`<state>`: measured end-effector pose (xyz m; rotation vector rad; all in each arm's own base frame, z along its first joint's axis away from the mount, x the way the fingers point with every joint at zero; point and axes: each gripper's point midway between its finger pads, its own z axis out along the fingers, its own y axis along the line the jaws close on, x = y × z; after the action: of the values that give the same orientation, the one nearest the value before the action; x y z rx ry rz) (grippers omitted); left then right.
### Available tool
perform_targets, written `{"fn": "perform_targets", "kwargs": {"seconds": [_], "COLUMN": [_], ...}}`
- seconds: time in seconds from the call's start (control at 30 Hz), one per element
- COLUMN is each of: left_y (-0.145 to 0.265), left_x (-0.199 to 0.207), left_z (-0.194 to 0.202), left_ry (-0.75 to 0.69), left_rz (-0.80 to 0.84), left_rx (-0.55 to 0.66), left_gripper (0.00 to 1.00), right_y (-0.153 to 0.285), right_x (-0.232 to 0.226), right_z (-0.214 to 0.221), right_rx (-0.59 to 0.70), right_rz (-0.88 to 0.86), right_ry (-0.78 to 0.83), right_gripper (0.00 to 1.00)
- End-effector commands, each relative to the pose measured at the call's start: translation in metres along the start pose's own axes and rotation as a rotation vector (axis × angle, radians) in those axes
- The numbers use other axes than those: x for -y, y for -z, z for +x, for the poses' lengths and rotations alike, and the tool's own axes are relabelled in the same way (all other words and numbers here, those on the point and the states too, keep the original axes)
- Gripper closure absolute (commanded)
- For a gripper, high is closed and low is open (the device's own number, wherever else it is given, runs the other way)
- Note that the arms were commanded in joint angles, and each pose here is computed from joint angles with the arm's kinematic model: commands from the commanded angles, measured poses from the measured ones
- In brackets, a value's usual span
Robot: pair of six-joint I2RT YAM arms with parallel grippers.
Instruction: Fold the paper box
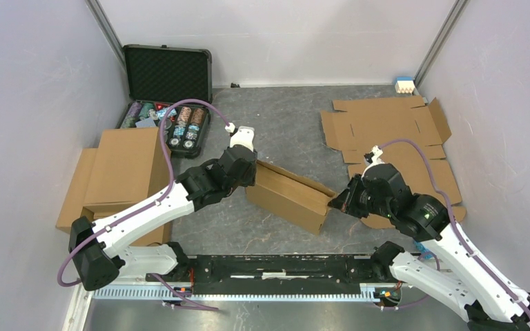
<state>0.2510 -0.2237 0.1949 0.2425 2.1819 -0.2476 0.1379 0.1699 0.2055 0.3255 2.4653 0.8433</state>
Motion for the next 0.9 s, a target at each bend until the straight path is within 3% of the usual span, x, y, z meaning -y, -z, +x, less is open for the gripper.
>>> {"fn": "perform_targets", "kwargs": {"seconds": [0.0, 0.43, 0.63, 0.87], "left_y": [0.002, 0.007, 0.023, 0.043], "left_x": [0.002, 0.013, 0.016, 0.006], "left_z": [0.011, 0.005, -0.005, -0.022], "left_ry": [-0.02, -0.002, -0.003, -0.013], "left_rz": [0.012, 0.076, 0.116, 0.103], "left_rx": [-0.042, -0.04, -0.033, 0.004], "left_gripper": [0.59, 0.6, 0.49, 0.51], "right_y": [-0.005, -0.014, -0.013, -0.012], "right_x": [0.013, 0.025, 0.027, 0.025], "right_z": [-0.004, 0.005, 0.003, 0.0], "right_rx": [0.016, -0.02, -0.016, -0.006], "right_rz": [0.075, 0.105, 0.117, 0.119], "right_ry": [0.022, 0.065, 0.082, 0.099], "right_gripper": [1.0, 1.0, 1.0, 1.0]}}
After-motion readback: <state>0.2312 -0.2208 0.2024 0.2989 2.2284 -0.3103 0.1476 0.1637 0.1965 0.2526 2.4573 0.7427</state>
